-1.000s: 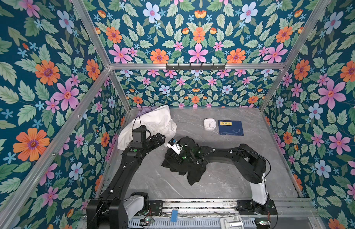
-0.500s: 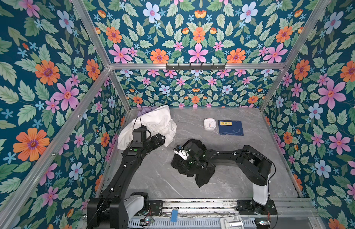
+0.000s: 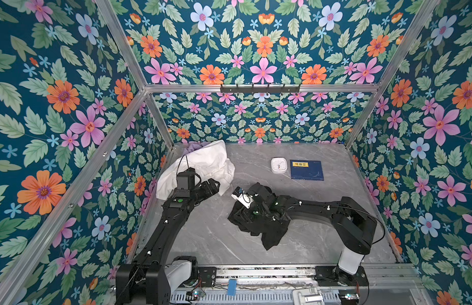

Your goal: Pick out a specific cloth from the pile

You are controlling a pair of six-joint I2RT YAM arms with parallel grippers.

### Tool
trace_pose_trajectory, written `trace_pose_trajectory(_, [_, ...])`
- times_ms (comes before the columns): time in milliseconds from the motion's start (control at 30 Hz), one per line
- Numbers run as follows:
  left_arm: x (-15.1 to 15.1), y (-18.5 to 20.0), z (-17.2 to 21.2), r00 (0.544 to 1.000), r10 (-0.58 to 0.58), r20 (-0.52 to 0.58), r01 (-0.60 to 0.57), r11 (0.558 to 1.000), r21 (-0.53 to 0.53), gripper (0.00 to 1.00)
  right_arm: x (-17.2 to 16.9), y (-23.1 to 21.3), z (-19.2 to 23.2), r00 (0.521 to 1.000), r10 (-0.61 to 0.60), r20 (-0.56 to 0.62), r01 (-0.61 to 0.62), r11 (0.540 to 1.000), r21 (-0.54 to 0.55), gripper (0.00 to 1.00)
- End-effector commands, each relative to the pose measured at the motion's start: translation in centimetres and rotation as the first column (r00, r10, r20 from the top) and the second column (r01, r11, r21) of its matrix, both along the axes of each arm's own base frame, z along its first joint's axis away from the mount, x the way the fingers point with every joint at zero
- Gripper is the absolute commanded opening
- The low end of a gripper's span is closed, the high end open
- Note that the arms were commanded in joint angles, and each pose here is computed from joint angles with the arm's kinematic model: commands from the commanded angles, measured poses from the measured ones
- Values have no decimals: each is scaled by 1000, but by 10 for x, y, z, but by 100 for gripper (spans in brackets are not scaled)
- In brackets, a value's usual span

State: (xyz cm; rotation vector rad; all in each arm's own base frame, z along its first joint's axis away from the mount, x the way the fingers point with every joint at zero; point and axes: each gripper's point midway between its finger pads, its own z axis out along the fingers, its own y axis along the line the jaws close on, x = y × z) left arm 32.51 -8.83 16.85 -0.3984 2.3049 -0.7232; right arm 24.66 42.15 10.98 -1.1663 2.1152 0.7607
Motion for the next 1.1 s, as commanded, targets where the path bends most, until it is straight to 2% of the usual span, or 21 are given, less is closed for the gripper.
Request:
trace_pose_trajectory(0, [2,1,4,1000,-9,24,9,1000,14,87,-6,-1,10,1000,12,2,-12,1000,2,64])
trace_pose_trajectory(133, [3,6,10,999,-5,47,2,999,53,87,-11,-1,31,1000,17,7,-17,1000,22,65])
trace_pose_trajectory(267, [5,4,11,998,-16,67,12,999,49,87,-13,-7,50,999,16,28,-16,1000,20,66])
trace_pose_trajectory(433, [14,3,15,998,-32,60,28,997,67,86,-16,-23,80,997,-31,71,26,998,57,67])
trace_pose_trajectory(633, [17,-12,24,994,-80,75,80,997,6,86,-27,-55,92,991,-98,93,96,995,20,68])
trace_pose_trajectory(733, [12,-26,24,990,-127,68,130,991,-30,86,-35,-84,91,981,-185,57,186,983,-13,69])
trace_pose_trajectory(867, [-2,-54,11,978,-205,34,207,978,-43,85,-52,-127,77,933,-352,-72,347,935,-65,69])
trace_pose_trajectory(1000, [-16,-84,-7,960,-281,-4,280,958,-64,85,-74,-161,49,873,-460,-161,436,885,-162,69])
trace_pose_trajectory(1067, [-22,-97,-18,949,-315,-27,311,947,-83,85,-82,-176,30,824,-527,-209,486,846,-217,69])
